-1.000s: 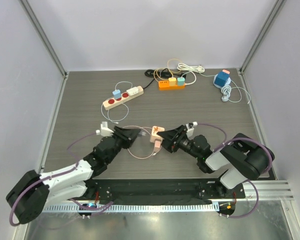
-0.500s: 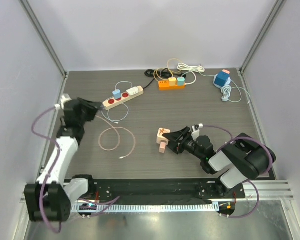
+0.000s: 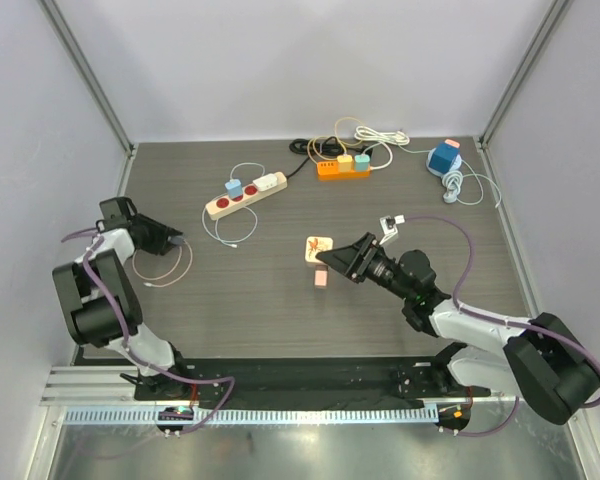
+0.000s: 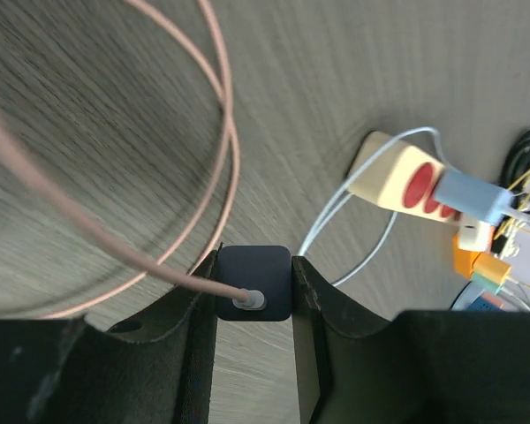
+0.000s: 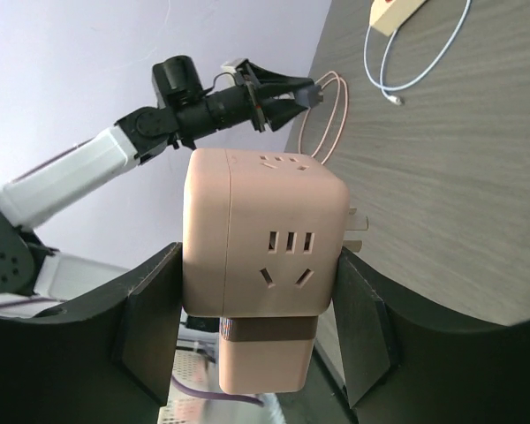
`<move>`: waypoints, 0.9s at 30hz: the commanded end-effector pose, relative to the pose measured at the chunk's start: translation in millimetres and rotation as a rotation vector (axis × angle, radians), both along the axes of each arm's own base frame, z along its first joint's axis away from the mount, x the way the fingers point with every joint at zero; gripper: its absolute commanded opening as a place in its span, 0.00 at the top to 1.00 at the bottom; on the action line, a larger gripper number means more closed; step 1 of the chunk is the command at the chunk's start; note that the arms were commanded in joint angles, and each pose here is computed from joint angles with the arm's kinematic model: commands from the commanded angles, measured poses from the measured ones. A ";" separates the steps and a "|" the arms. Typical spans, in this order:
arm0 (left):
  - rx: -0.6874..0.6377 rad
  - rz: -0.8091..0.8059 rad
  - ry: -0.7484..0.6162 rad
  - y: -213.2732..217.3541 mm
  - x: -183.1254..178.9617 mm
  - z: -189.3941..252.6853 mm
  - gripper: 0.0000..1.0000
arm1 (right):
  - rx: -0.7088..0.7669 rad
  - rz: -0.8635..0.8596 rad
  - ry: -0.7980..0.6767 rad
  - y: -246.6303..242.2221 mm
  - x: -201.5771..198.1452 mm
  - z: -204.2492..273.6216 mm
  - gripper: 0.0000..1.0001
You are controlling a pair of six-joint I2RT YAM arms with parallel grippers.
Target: Pull the plug off the socket
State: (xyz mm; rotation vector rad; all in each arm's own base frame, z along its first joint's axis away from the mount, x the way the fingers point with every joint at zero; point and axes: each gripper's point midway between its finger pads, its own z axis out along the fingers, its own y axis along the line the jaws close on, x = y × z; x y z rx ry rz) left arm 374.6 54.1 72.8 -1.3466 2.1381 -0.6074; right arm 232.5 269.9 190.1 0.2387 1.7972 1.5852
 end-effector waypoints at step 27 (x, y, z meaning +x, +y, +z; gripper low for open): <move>0.095 -0.363 -0.355 -142.1 -140.3 88.2 0.03 | -0.125 0.008 -0.002 -0.3 9.5 -22.0 0.99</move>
